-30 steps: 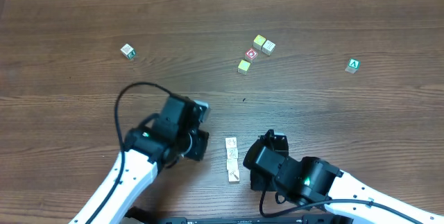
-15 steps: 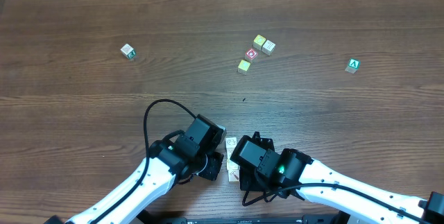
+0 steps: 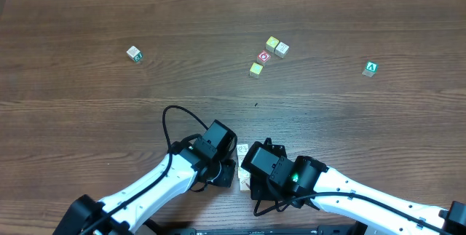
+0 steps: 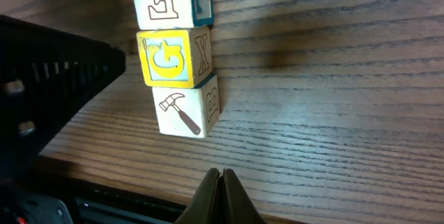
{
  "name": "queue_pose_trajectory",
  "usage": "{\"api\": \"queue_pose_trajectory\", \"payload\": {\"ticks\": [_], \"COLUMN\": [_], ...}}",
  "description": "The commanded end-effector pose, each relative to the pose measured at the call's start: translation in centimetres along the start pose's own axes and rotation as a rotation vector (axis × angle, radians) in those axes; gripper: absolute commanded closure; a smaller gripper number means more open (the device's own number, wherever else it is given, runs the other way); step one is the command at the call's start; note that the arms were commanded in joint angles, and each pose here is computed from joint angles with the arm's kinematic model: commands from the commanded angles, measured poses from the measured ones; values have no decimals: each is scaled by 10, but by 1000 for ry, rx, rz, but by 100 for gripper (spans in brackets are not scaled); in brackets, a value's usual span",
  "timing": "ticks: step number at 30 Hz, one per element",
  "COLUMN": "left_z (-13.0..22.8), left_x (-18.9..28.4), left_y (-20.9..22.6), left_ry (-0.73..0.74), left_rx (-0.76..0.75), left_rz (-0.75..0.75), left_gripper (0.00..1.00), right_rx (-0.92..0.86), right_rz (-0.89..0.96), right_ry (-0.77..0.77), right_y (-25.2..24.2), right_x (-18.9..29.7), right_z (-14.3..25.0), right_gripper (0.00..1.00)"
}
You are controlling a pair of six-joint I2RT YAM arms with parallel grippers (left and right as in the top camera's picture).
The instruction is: Flip 4 blocks
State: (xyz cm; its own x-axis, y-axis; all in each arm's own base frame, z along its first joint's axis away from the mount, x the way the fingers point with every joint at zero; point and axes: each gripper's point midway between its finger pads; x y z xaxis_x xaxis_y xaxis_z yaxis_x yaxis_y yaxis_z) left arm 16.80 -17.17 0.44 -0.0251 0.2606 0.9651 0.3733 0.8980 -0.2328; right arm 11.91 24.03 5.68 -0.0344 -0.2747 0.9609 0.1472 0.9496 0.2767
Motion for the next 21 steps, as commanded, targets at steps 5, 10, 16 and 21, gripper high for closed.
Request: {"api": "queue_pose_trajectory", "payload": {"ticks": [5,10,16,21], "left_z": [1,-2,-3,-3], "left_x": [-7,-6,-6,-6], "left_y": [-6,-12,-13,-13], "left_ry": [13,2,-1,-1], "left_rx": [10,4,0,-1], "left_rz": [40,68,75,77], "left_gripper": [96,96,96,96], "right_rx": [2,2,2,2], "right_rz": [-24,-26,-28,-32], "right_ry": [-12,-12,-13,-12], "right_y": [8,8,9,10], "right_x": [4,4,4,4], "right_z": [-4,-4,-4,-4], "right_gripper": [96,96,96,96]}}
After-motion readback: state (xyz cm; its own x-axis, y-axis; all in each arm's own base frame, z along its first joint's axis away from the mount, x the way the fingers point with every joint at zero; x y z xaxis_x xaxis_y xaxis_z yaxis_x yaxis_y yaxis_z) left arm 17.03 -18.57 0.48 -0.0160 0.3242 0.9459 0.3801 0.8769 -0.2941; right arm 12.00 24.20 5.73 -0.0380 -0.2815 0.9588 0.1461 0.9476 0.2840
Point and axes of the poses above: each gripper's point midway between its finger pads, its own x axis back along the fingers, its own y axis along the line the jaws close on, z = x × y, and after that the axes turned 8 degrees about -x, right-handed
